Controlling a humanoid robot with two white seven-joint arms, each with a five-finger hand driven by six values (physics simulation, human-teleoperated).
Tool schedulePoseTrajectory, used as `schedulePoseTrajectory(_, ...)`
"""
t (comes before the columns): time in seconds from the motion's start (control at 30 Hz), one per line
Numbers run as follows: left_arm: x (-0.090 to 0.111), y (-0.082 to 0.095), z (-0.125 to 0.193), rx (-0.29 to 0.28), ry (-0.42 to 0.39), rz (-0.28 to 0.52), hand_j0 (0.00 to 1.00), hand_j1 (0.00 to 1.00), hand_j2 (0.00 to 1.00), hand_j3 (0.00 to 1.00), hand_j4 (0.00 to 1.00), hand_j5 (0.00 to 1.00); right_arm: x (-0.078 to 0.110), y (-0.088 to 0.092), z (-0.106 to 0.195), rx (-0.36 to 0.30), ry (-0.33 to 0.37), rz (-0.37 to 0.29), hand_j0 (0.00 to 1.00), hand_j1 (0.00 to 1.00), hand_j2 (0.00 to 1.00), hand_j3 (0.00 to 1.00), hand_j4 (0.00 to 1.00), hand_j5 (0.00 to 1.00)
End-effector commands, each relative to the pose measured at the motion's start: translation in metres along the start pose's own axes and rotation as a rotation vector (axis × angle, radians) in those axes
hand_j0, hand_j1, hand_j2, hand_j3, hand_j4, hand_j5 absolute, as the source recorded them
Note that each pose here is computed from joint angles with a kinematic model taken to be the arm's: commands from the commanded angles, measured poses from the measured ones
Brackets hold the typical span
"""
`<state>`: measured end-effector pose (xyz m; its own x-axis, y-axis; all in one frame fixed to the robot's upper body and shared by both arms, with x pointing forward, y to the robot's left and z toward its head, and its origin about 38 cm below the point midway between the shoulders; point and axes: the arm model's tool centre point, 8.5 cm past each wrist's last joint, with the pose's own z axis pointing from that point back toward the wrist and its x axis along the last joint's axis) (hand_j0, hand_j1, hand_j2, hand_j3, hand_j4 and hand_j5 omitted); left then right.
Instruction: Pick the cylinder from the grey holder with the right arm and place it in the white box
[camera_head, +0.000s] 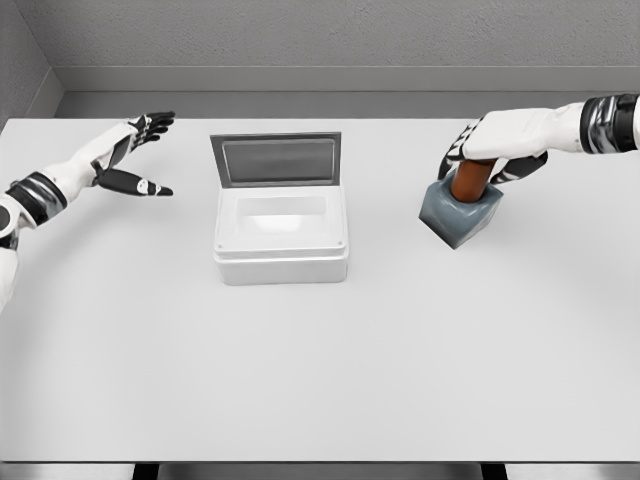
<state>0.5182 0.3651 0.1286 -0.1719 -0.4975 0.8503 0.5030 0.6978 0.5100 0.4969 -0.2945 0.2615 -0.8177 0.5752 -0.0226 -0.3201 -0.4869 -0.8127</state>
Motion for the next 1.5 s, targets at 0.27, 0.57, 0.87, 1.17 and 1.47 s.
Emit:
schedulePoseTrajectory(0.27,0.001,0.001,0.000,0.005,-0.004,0.006,1.00,1.00,1.00,1.00,1.00,1.00,-0.004,0.001,0.004,0.004,0.013,0.000,0.43,0.43,0.43,0.43,0.43,0.43)
schedulePoseTrajectory(0.57,0.001,0.001,0.000,0.006,-0.004,0.006,1.00,1.00,1.00,1.00,1.00,1.00,-0.004,0.001,0.004,0.003,0.013,0.000,0.37,0.37,0.37,0.37,0.37,0.37)
schedulePoseTrajectory(0.87,0.000,0.001,0.001,0.005,-0.003,0.007,1.00,1.00,1.00,1.00,1.00,1.00,-0.014,-0.011,0.028,-0.053,0.057,-0.005,0.35,0.35,0.35,0.35,0.35,0.35)
schedulePoseTrajectory(1.17,0.000,0.000,0.000,0.005,-0.005,0.007,1.00,1.00,1.00,1.00,1.00,1.00,0.022,-0.047,0.038,-0.107,-0.029,0.097,0.35,0.35,0.35,0.35,0.35,0.35)
schedulePoseTrajectory(1.47,0.000,0.000,0.000,0.005,-0.003,0.008,1.00,1.00,1.00,1.00,1.00,1.00,0.076,-0.074,0.042,-0.134,-0.157,0.225,0.34,0.34,0.34,0.34,0.34,0.34)
